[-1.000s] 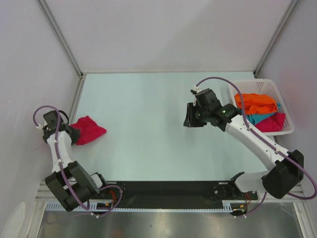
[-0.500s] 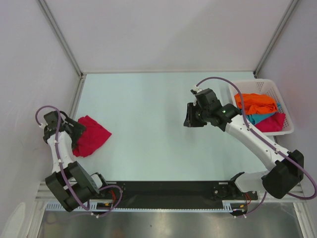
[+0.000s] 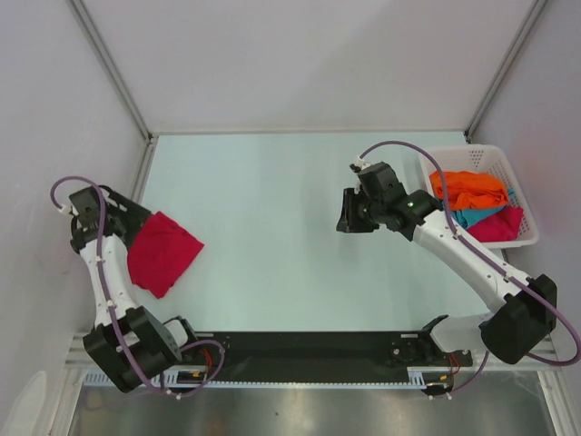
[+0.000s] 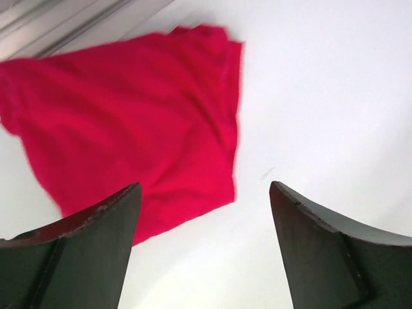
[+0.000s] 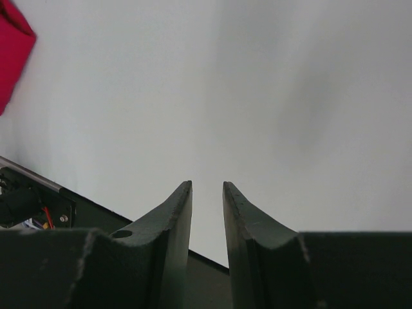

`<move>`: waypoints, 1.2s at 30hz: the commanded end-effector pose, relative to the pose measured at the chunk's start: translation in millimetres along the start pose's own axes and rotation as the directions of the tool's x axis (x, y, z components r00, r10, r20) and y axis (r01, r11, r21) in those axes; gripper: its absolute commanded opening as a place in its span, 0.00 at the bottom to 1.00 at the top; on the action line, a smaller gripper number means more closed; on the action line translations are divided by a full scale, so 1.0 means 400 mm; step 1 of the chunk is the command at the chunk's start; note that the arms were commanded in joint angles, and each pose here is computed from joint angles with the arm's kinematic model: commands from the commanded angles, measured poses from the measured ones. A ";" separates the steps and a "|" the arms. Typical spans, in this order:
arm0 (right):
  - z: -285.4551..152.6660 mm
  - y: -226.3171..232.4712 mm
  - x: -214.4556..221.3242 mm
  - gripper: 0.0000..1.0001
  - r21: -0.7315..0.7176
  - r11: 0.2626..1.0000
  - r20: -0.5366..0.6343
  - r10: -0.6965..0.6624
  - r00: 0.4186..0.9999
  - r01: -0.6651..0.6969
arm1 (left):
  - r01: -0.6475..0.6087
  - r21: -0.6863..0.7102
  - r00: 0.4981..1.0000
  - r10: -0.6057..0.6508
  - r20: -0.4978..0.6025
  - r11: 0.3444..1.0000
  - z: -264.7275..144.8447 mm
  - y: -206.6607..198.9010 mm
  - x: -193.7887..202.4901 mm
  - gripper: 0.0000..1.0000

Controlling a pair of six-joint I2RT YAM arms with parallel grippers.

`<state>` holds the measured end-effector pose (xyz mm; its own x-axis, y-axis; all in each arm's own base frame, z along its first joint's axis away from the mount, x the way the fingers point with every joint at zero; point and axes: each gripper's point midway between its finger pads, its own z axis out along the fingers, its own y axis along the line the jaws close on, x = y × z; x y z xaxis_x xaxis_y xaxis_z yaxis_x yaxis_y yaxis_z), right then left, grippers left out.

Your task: Fold and stack the t-shirts

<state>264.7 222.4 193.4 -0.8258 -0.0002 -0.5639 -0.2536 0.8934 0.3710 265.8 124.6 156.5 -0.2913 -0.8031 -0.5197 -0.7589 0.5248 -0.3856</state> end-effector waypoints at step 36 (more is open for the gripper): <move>0.024 -0.010 -0.031 0.31 0.040 0.999 0.015 0.025 1.000 -0.026 | -0.088 0.026 0.939 0.091 -0.332 0.996 0.314 -0.163 0.234 0.85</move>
<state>271.6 223.3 175.0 -0.8506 0.0121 -0.5257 -0.2066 0.9117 0.3552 359.8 40.5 40.0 -0.5765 -0.7750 -0.2588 -0.6827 0.6309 -0.3686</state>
